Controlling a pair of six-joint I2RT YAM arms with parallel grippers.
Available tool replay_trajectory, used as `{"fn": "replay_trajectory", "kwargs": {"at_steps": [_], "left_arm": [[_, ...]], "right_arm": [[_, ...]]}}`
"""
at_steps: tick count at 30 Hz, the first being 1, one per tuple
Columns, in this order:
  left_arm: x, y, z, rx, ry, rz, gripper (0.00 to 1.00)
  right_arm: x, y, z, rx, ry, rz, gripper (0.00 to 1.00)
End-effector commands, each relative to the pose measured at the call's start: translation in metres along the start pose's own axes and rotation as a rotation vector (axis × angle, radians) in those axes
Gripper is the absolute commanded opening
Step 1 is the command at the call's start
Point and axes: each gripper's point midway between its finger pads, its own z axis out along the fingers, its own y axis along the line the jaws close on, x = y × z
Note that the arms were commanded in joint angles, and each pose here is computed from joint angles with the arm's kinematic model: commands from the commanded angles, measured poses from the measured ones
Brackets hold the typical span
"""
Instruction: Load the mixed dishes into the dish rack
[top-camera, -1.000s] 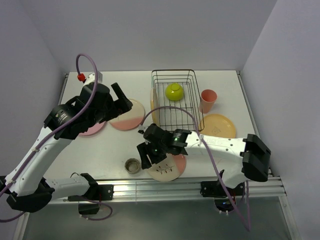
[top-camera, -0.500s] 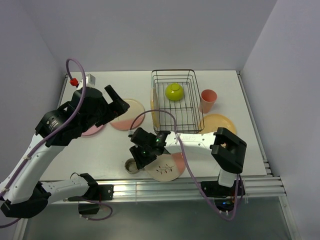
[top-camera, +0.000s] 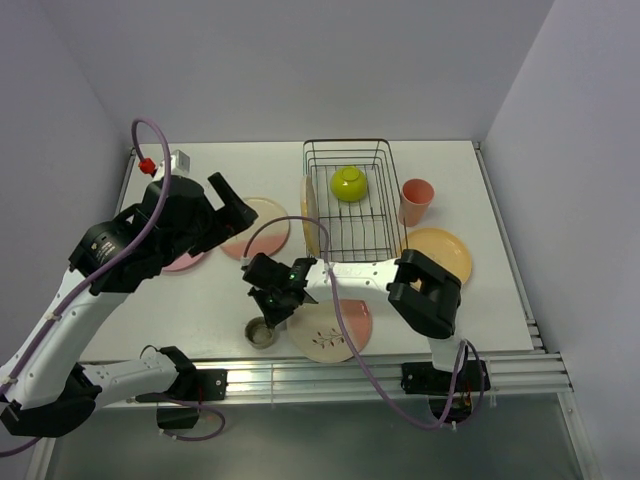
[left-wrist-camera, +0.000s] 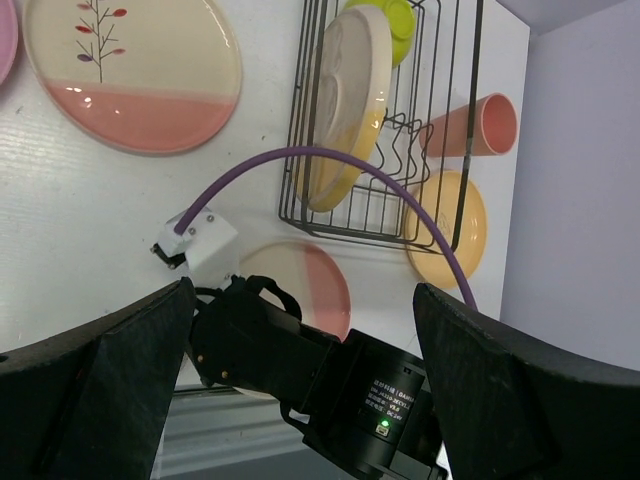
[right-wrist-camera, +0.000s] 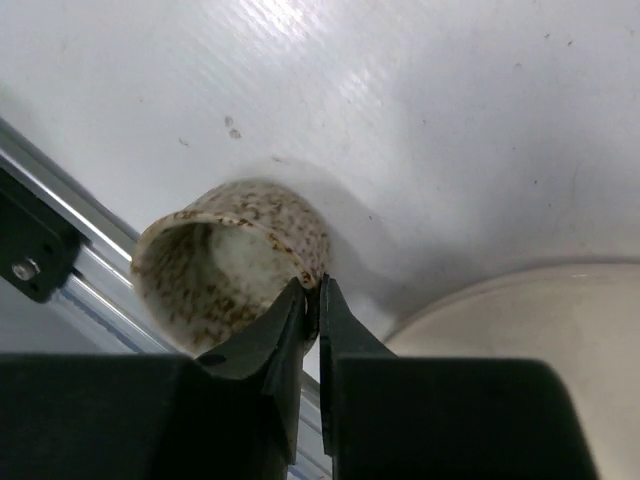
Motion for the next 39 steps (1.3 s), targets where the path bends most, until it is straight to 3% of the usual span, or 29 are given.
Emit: {"fn": "replay_trajectory", "kwargs": {"at_steps": [1, 3, 7, 10, 16, 21, 25, 29, 31, 32, 33, 35, 39], "left_arm": [[-0.008, 0.0, -0.01, 0.012, -0.026, -0.015, 0.97], [-0.008, 0.002, -0.011, 0.007, -0.027, -0.011, 0.97], [-0.017, 0.0, -0.02, 0.027, -0.056, -0.011, 0.98], [-0.032, -0.011, -0.037, 0.101, -0.106, -0.012, 0.98], [-0.053, -0.046, -0.078, 0.403, -0.222, -0.002, 0.98], [-0.041, -0.066, -0.085, 0.53, -0.18, 0.087, 0.97], [-0.025, -0.09, -0.084, 0.666, -0.126, 0.155, 0.98], [-0.01, -0.117, -0.087, 0.831, -0.076, 0.232, 0.99], [-0.001, -0.13, -0.083, 0.904, -0.046, 0.286, 0.99], [0.001, -0.134, -0.08, 0.921, -0.049, 0.32, 0.99], [0.004, -0.138, -0.078, 0.942, -0.045, 0.34, 0.99], [0.007, -0.15, -0.081, 1.02, -0.053, 0.388, 0.99], [0.009, -0.162, -0.095, 1.164, -0.123, 0.496, 0.99]], "right_arm": [[-0.023, 0.0, -0.007, 0.06, -0.064, -0.041, 0.08], [-0.038, 0.004, -0.013, 0.065, -0.096, -0.06, 0.0], [-0.062, 0.007, -0.028, 0.101, -0.14, -0.081, 0.0], [-0.09, 0.019, -0.062, 0.066, -0.226, -0.075, 0.0], [-0.147, 0.025, -0.171, -0.123, -0.378, 0.058, 0.0], [-0.168, -0.001, -0.248, -0.313, -0.459, 0.172, 0.0], [-0.154, -0.014, -0.299, -0.487, -0.493, 0.244, 0.0], [-0.131, -0.01, -0.334, -0.743, -0.446, 0.352, 0.0], [-0.117, -0.005, -0.352, -0.872, -0.46, 0.33, 0.0], [-0.113, -0.001, -0.361, -0.93, -0.43, 0.393, 0.0], [-0.11, 0.006, -0.374, -0.994, -0.45, 0.34, 0.0], [-0.099, 0.008, -0.38, -1.059, -0.407, 0.407, 0.0], [-0.088, 0.016, -0.404, -1.172, -0.417, 0.396, 0.0]]}}
